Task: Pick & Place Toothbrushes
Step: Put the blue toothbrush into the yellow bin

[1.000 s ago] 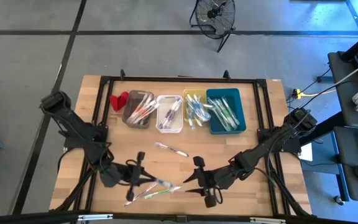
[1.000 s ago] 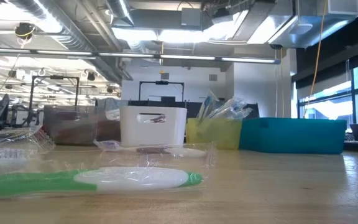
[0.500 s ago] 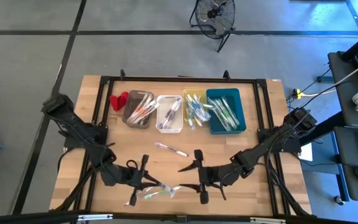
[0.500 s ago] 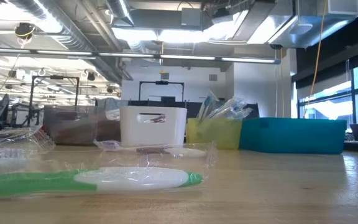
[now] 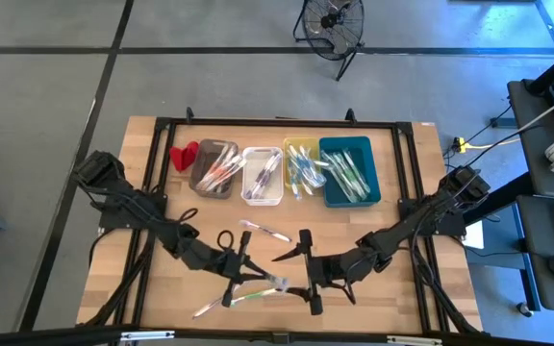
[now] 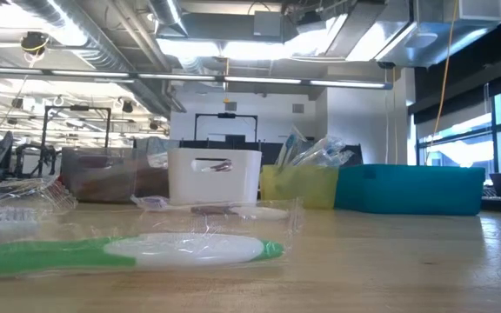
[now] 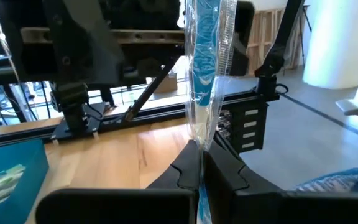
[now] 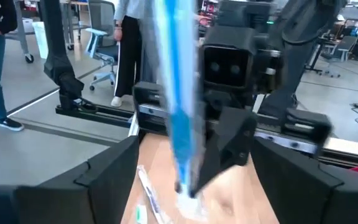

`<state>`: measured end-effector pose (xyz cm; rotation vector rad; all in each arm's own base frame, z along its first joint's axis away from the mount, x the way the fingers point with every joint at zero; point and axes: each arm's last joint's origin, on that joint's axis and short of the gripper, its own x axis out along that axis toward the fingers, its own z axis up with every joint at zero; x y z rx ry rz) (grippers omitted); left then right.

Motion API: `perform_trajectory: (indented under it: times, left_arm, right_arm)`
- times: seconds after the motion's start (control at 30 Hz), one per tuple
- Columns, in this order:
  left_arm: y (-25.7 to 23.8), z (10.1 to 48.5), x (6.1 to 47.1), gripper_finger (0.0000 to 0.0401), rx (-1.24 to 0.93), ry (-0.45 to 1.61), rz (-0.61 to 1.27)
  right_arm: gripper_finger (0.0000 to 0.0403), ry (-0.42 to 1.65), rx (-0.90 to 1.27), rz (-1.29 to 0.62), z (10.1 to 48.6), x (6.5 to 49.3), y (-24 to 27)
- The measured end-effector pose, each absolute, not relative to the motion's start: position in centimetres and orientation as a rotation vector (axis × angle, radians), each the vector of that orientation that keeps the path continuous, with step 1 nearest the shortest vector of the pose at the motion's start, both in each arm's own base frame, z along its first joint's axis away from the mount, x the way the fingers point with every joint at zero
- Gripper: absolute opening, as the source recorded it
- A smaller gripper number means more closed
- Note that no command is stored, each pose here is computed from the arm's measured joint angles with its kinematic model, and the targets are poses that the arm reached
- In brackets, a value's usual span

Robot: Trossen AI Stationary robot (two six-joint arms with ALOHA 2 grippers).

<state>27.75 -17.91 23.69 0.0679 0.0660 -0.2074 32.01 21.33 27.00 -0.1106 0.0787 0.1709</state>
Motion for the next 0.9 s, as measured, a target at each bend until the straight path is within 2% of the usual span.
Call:
perform_trajectory:
  times: [0.2, 0.4, 0.6, 0.9]
  left_arm:
    - [-16.9, 23.7, 28.4, 0.0004, 0.057, 0.063, -0.214]
    - [-16.8, 23.7, 28.5, 0.0004, 0.054, 0.063, -0.229]
    - [-16.8, 23.7, 28.5, 0.0004, 0.055, 0.067, -0.228]
    - [-16.8, 23.7, 28.5, 0.0004, 0.057, 0.071, -0.226]
  right_arm:
    - [0.031, 0.077, -0.113, 0.163, 27.0, 32.2, 21.1]
    - [0.0273, 0.078, -0.11, 0.174, 27.0, 32.4, 20.8]
    - [0.0211, 0.079, -0.106, 0.227, 27.0, 32.8, 20.3]
    - [0.0084, 0.081, -0.103, 0.269, 26.9, 33.3, 19.7]
